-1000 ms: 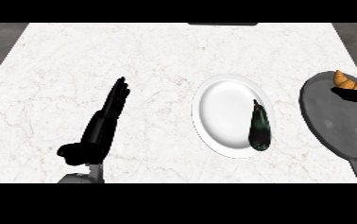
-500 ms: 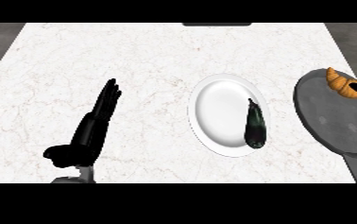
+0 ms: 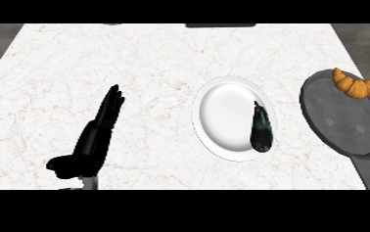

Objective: Pick the croissant from the plate and place it in the pan

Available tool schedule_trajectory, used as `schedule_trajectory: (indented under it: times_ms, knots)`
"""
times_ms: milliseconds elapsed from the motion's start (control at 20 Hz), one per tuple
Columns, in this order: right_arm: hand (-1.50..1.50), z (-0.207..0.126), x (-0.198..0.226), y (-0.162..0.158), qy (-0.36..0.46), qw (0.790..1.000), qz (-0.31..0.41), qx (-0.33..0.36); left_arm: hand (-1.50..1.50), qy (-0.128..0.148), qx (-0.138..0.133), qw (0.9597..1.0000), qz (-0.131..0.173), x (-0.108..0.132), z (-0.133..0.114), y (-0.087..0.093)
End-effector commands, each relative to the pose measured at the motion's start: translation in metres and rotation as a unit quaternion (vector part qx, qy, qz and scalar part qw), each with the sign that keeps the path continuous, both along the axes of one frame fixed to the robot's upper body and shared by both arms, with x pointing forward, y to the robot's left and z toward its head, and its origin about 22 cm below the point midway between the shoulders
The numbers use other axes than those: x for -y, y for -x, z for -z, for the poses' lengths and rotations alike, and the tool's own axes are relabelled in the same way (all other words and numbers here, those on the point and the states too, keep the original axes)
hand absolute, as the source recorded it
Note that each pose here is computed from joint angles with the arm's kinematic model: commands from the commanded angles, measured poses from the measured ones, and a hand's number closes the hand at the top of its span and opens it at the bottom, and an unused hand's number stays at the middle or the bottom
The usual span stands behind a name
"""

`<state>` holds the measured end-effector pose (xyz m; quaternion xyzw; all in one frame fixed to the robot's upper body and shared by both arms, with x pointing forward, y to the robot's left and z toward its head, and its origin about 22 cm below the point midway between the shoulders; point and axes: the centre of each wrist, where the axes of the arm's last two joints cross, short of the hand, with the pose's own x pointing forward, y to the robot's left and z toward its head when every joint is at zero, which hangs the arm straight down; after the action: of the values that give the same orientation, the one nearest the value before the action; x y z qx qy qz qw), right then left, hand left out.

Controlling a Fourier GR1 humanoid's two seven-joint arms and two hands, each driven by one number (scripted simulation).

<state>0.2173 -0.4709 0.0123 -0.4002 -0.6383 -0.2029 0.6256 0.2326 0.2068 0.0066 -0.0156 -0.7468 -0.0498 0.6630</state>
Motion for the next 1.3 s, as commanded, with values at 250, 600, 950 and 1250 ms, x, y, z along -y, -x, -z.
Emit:
schedule_trajectory:
  times_ms: [250,600,950,1250]
  knots:
    - [-1.5,-0.005,-0.026,0.081,0.022,0.999,-0.047,0.009,0.0,0.005,0.005,0.9999,0.013,-0.001,-0.016,-0.014]
    - [-1.5,0.002,-0.035,0.096,0.03,0.998,-0.046,-0.015,0.0,0.005,-0.003,0.9999,0.011,0.008,0.002,-0.024]
    - [-1.5,0.007,-0.06,0.112,0.04,0.998,-0.034,-0.015,0.0,0.007,0.008,0.9999,0.013,-0.009,0.006,-0.001]
    - [-1.5,0.008,-0.038,0.121,0.045,0.998,-0.027,-0.041,0.0,0.003,0.007,0.9999,0.011,-0.006,0.013,-0.02]
